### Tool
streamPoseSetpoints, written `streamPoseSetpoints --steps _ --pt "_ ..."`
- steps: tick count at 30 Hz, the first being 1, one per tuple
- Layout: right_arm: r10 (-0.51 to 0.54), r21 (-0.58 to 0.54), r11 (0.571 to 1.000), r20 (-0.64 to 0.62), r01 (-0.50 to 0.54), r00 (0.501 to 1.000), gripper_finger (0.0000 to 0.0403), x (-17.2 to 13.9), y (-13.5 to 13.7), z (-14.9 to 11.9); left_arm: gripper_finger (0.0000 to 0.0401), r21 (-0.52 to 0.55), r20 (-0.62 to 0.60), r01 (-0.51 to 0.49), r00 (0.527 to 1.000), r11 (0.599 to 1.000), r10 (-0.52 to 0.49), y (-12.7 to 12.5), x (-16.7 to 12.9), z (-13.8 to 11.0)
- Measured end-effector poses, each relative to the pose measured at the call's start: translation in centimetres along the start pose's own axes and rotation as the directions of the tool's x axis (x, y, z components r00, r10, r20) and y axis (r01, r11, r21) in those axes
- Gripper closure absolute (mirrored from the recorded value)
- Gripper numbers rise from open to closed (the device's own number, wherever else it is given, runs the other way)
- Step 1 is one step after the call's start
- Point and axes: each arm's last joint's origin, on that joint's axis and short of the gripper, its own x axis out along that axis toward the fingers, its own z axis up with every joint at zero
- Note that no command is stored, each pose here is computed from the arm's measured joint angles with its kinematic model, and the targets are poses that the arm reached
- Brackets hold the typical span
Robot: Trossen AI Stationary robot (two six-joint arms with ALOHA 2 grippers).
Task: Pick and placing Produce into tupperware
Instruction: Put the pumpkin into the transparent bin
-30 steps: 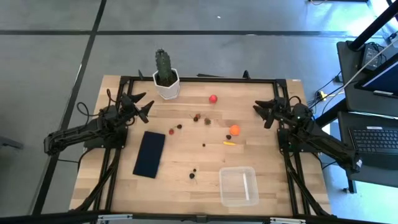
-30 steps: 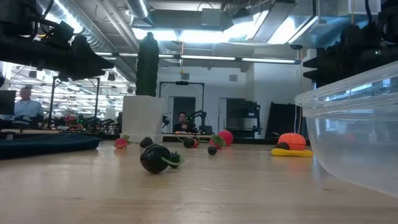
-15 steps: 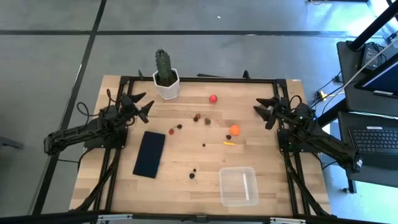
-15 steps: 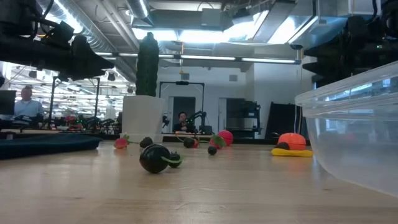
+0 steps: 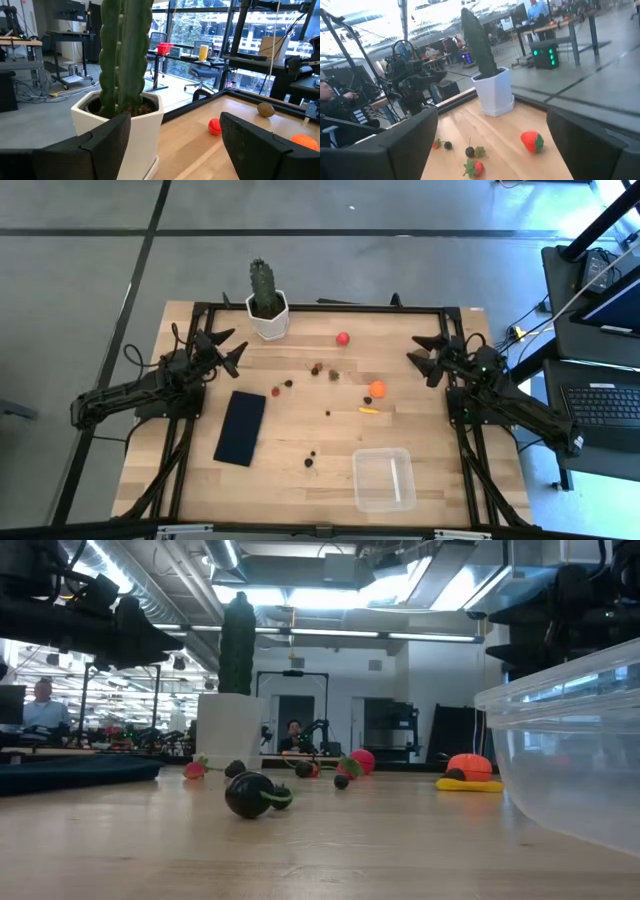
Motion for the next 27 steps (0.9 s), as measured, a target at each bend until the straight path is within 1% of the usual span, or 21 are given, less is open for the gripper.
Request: streamPoseSetpoints --steps 3,5,10,12,14,17,20,23,27 --pt "-0.016 0.036 0.999 -0.041 0.017 0.999 0.0029 0.3 -0.1 -0.1 0.0103 -0.003 0.0 0.0 1.0 1.0 0.0 0.0 0.0 0.0" --pt "-0.03 0.055 0.998 -0.083 0.034 0.996 0.0029 0.5 0.0 0.3 0.0103 -0.003 0.0 0.0 1.0 1.0 0.0 0.0 0.0 0.0" --pt "-0.052 0.028 0.998 -0.179 0.058 0.982 0.003 1.3 1.1 2.7 0.0103 -0.011 0.015 0.002 1.0 1.0 -0.002 0.0 0.0 0.2" --pt "-0.081 0.028 0.996 -0.211 0.089 0.974 0.003 1.9 1.6 4.1 0.0103 -0.022 0.038 0.005 0.999 1.0 -0.004 0.0 0.0 0.4" --pt "-0.12 0.025 0.991 -0.272 0.131 0.955 0.003 2.5 2.0 5.4 0.0103 -0.032 0.059 0.007 0.998 0.999 -0.005 -0.1 0.0 0.6" --pt "-0.156 -0.003 0.986 -0.399 0.169 0.904 0.003 3.6 2.7 7.0 0.0103 -0.041 0.082 0.01 0.997 0.999 -0.006 -0.1 0.0 0.9" --pt "-0.166 -0.048 0.985 -0.516 0.165 0.84 0.003 5.0 3.4 8.3 0.0103 -0.043 0.089 0.011 0.996 0.999 -0.007 -0.1 0.0 0.9" --pt "-0.161 -0.107 0.987 -0.625 0.12 0.764 0.003 6.6 4.3 8.9 0.0103 -0.043 0.091 0.011 0.996 0.999 -0.007 -0.1 0.0 0.9" --pt "-0.15 -0.187 0.982 -0.742 0.012 0.654 0.003 8.9 5.4 8.9 0.0103 -0.043 0.09 0.011 0.996 0.999 -0.007 -0.1 0.0 0.9"
